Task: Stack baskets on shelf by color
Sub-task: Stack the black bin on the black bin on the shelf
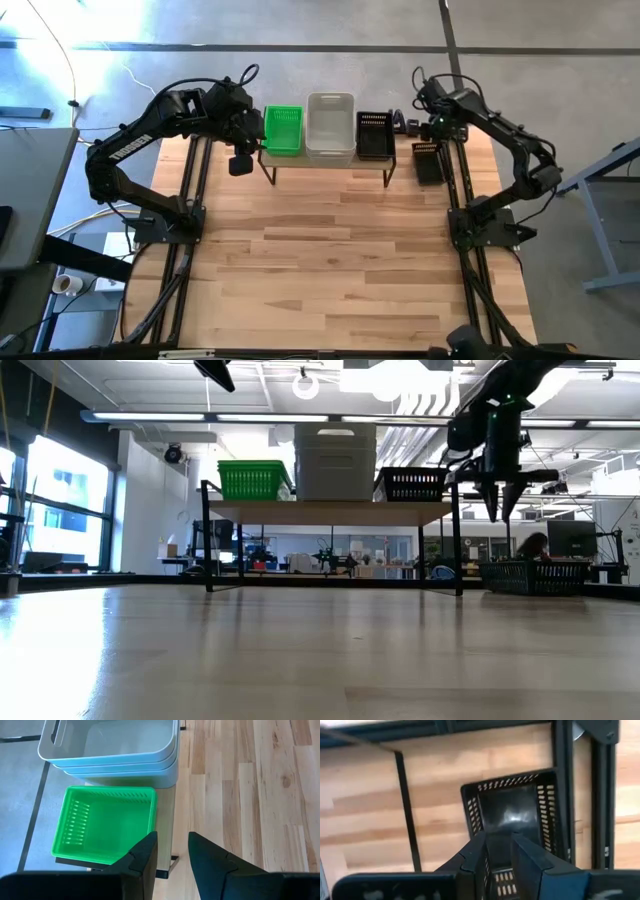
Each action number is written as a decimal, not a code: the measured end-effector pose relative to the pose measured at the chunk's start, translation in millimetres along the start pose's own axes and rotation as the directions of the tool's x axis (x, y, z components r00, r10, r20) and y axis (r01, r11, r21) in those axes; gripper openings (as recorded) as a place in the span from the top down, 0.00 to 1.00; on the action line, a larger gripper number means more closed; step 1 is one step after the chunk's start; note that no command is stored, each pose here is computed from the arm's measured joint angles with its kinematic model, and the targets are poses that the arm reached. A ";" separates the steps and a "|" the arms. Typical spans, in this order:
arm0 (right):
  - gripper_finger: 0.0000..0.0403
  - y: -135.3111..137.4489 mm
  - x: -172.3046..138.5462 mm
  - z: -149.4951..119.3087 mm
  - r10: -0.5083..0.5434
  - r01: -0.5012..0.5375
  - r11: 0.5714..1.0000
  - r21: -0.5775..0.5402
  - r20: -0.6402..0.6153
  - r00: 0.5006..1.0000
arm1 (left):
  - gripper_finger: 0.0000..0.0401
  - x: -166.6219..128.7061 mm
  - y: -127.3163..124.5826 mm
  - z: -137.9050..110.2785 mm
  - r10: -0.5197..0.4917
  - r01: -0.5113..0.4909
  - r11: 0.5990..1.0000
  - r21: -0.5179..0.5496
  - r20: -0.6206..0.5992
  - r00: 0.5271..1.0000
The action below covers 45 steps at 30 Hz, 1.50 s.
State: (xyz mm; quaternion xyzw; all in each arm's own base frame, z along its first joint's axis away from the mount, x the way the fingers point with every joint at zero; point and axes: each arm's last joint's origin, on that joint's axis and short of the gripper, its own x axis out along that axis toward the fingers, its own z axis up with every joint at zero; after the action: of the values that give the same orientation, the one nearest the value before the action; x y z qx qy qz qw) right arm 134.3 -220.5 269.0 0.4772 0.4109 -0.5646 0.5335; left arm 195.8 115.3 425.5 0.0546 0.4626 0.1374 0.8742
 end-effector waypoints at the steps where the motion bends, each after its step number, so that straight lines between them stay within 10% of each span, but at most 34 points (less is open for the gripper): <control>1: 0.81 0.5 0.6 -1.8 0.004 -0.004 1.000 -0.004 -0.015 1.000 | 0.75 0.0 0.0 0.0 0.000 0.000 1.000 0.000 0.000 1.000; 45: 0.81 17.9 72.5 16.5 0.002 0.004 1.000 0.021 -0.266 0.964 | 0.75 0.0 0.0 -0.2 0.000 0.000 1.000 0.010 -0.002 1.000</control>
State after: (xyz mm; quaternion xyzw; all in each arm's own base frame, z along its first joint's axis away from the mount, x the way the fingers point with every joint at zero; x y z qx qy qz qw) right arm 152.2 -253.4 202.3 0.5544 0.4729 -0.4999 0.4681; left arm 195.7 115.3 425.4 0.0590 0.4640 0.1350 0.8735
